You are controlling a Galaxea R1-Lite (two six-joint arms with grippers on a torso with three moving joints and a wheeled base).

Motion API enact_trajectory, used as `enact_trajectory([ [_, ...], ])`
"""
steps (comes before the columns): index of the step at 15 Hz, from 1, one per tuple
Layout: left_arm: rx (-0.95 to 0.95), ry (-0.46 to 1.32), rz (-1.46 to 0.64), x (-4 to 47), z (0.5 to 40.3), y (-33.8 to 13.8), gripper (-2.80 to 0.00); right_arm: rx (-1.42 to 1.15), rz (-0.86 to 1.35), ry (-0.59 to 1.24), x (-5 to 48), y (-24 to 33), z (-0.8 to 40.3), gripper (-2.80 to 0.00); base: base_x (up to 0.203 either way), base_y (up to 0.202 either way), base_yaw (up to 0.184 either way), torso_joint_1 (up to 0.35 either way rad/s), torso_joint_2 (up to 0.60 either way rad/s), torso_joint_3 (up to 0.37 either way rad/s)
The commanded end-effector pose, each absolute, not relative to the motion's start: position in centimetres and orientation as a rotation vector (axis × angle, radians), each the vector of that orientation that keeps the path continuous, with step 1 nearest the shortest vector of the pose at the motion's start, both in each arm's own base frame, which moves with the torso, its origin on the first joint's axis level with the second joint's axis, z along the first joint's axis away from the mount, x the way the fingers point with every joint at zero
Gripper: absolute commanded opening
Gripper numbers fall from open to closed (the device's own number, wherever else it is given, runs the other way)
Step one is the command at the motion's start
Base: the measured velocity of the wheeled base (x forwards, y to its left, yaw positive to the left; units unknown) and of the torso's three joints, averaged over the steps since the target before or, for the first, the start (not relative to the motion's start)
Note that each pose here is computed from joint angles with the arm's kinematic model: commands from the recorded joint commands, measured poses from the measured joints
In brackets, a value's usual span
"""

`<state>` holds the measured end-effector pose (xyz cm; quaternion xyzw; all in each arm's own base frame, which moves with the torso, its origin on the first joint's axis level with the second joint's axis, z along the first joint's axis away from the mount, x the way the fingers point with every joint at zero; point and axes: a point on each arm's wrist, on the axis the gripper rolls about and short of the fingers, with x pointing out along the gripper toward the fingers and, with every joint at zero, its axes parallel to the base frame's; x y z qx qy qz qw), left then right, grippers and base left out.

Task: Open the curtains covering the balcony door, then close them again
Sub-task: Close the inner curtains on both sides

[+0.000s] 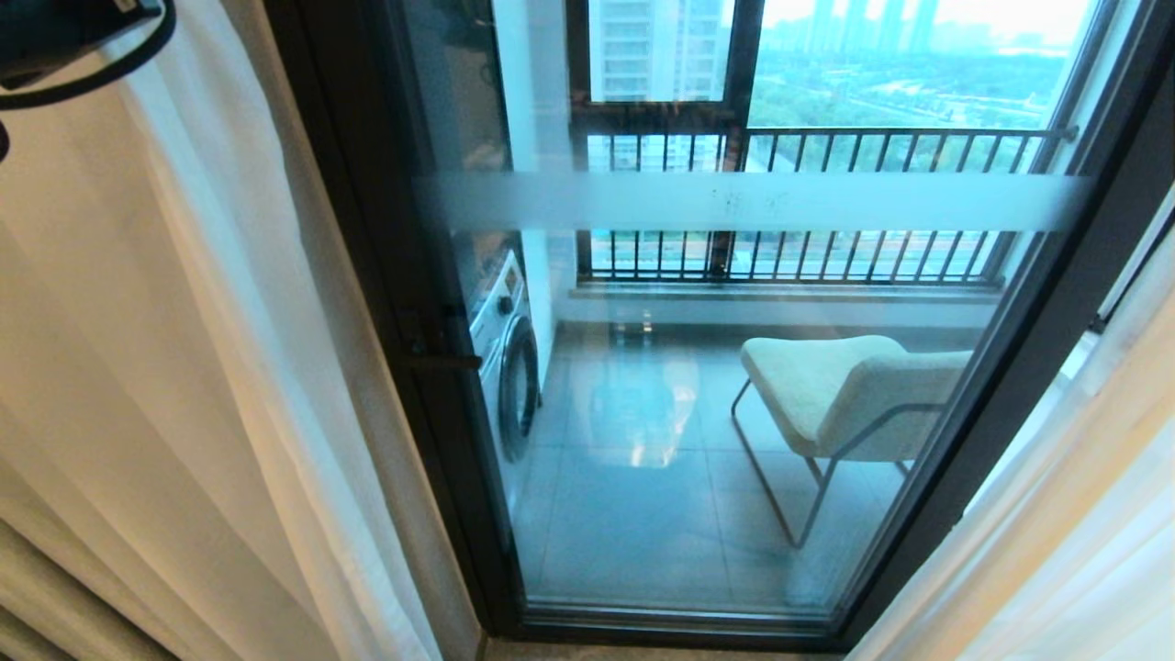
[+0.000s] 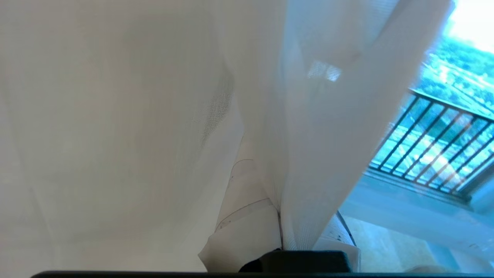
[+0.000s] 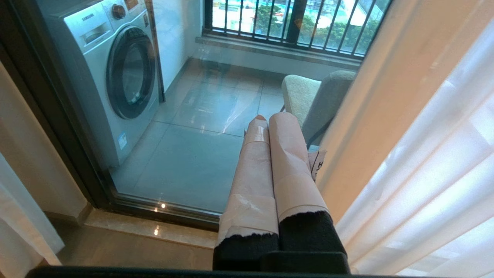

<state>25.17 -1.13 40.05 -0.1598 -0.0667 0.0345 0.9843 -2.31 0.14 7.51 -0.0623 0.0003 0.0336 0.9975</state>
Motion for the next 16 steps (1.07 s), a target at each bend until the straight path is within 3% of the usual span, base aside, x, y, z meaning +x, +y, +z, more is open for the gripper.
enact_trajectory([
  [1, -0.323, -0.132, 0.071, 25.25, 39.98, -1.14, -2.80, -0.126, 0.068, 0.002, -2.30, 0.14, 7.51, -2.80, 0.000, -0.198, -0.001, 0.002, 0.00, -0.002],
  [16, -0.323, -0.129, 0.070, 25.27, 39.90, -1.22, -2.80, -0.126, 0.068, 0.002, -2.30, 0.14, 7.51, -2.80, 0.000, -0.190, 0.001, 0.003, 0.00, 0.001],
])
